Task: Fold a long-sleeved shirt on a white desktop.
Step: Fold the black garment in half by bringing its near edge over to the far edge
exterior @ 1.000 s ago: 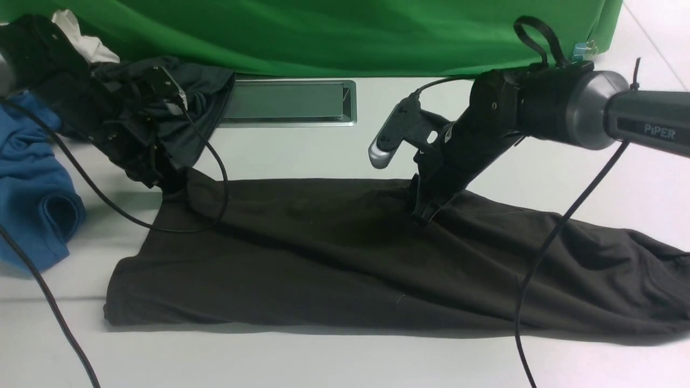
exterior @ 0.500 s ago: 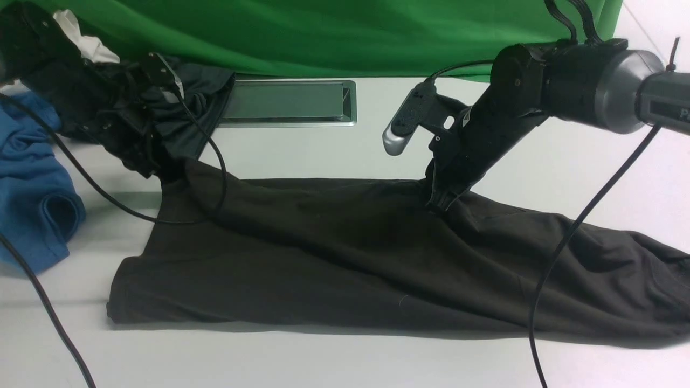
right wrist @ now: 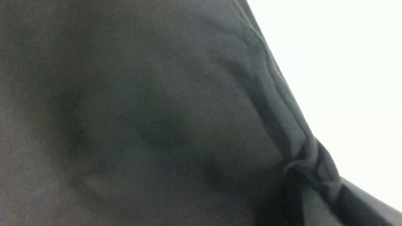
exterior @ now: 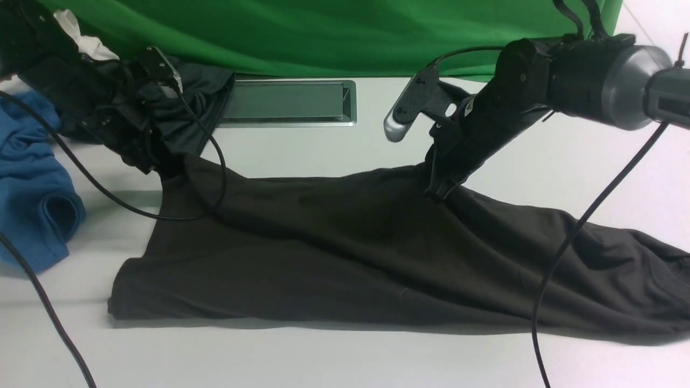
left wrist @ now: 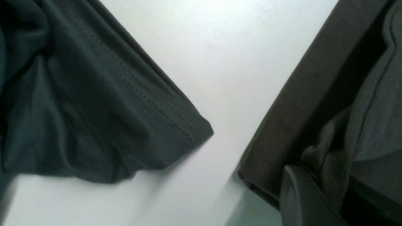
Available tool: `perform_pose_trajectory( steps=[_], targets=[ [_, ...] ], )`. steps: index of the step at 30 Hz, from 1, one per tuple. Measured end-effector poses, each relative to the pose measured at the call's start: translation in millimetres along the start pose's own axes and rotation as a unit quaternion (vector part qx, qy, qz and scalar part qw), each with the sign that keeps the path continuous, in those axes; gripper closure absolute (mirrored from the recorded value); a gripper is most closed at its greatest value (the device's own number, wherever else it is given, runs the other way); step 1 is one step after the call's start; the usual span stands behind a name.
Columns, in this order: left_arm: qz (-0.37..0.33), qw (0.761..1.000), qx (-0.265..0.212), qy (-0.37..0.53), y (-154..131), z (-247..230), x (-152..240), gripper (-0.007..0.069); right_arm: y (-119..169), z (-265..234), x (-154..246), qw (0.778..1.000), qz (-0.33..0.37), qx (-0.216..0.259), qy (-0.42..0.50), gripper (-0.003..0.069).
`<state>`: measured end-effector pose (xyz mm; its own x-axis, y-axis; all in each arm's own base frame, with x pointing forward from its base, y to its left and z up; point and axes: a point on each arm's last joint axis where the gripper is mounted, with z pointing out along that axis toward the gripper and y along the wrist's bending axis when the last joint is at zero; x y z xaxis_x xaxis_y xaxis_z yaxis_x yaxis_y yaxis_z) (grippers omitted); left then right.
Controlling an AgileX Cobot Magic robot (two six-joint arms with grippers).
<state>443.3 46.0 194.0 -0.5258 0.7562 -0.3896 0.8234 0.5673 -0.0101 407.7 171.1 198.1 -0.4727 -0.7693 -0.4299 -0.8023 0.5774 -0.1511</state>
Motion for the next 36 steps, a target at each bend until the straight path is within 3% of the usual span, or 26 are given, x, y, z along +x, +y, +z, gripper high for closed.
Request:
perform_pose_trajectory(
  steps=[7,21,25,29,34,36],
  targets=[
    [-0.003,1.0,-0.002,0.006,0,0,1,0.0585,-19,-3,10,0.999,0.048,0.017,-0.004,0.0589],
    [-0.031,0.998,-0.034,-0.041,8,4,-6,0.0573,-29,25,11,0.996,0.047,0.059,-0.037,0.0574],
    [-0.077,0.996,-0.025,-0.04,9,10,-4,0.0463,-34,32,15,0.995,0.052,0.085,-0.027,0.0508],
    [-0.115,0.993,-0.035,-0.011,7,0,-1,0.0284,-42,21,16,0.989,0.069,0.128,-0.014,0.0417],
    [-0.149,0.987,-0.052,-0.018,-13,-58,-12,0.002,-50,-30,9,0.982,0.084,0.164,-0.035,0.0372],
    [-0.147,0.987,-0.052,-0.032,-24,-81,-19,-0.0028,-50,-50,6,0.98,0.089,0.172,-0.048,0.037]
  ],
)
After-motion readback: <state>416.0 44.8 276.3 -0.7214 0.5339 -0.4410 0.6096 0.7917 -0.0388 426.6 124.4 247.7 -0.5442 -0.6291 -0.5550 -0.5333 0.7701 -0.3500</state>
